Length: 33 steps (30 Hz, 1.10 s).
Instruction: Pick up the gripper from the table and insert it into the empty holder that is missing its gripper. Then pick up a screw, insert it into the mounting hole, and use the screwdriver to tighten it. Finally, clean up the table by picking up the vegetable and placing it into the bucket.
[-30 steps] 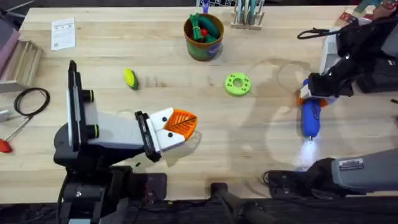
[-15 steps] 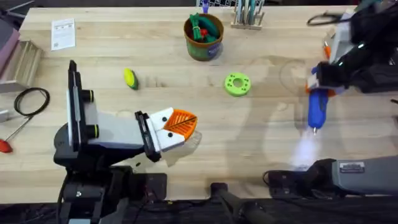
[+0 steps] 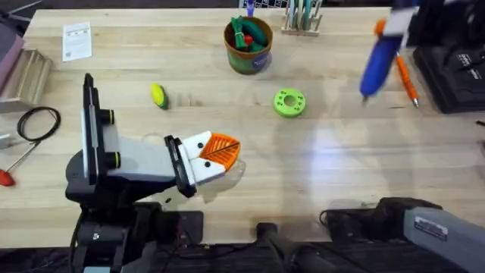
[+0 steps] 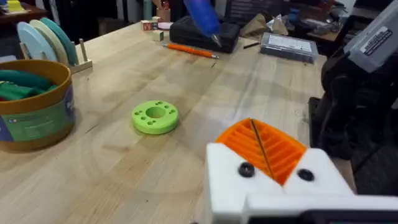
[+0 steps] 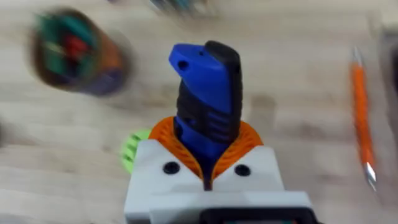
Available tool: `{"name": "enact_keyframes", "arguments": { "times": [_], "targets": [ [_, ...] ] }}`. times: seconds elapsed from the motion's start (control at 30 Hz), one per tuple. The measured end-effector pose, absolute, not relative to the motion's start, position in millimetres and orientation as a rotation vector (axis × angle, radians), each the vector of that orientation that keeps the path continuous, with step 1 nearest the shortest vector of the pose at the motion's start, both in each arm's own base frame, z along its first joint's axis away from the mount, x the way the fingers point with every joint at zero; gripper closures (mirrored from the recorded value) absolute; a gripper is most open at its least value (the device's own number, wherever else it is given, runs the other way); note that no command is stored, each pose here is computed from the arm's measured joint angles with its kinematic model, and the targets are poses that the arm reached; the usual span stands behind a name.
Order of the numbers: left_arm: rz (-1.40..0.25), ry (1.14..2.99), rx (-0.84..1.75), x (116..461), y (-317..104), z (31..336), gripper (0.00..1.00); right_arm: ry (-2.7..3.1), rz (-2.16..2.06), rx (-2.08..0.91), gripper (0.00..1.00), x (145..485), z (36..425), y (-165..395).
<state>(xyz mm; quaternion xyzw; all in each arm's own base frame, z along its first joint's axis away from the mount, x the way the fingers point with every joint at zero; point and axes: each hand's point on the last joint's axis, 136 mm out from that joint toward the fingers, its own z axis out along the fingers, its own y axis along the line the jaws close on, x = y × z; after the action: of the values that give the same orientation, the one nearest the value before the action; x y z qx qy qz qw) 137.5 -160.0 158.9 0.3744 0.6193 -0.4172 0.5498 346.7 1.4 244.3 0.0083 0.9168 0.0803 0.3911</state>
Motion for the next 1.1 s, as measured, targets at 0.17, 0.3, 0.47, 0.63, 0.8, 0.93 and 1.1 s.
{"name": "enact_keyframes", "arguments": {
  "times": [0.17,0.3,0.47,0.63,0.8,0.93,1.1],
  "targets": [
    [-0.988,1.466,0.886,137.5,-160.0,158.9,0.996,2.029,0.45,-0.126,0.978,363.0,315.4,56.3],
    [-0.988,1.466,0.887,137.5,-160.0,158.9,0.996,1.812,0.64,-0.232,0.978,364.6,368.4,93.4],
    [-0.988,1.466,0.886,137.5,-160.0,158.9,0.996,1.621,0.894,-0.359,0.978,345.4,418.6,137.7],
    [-0.988,1.466,0.886,137.5,-160.0,159.0,0.996,1.612,1.016,-0.476,0.978,323.3,419.0,176.7],
    [-0.988,1.466,0.886,137.5,-160.0,159.0,0.996,1.499,1.076,-0.644,0.978,294.6,434.3,220.5],
    [-0.988,1.466,0.886,137.5,-160.0,158.9,0.996,1.313,1.103,-0.749,0.978,271.4,454.2,245.4],
    [-0.988,1.466,0.886,137.5,-160.0,159.0,0.996,1.193,1.153,-0.739,0.978,263.7,441.5,249.3]
  ]
}}
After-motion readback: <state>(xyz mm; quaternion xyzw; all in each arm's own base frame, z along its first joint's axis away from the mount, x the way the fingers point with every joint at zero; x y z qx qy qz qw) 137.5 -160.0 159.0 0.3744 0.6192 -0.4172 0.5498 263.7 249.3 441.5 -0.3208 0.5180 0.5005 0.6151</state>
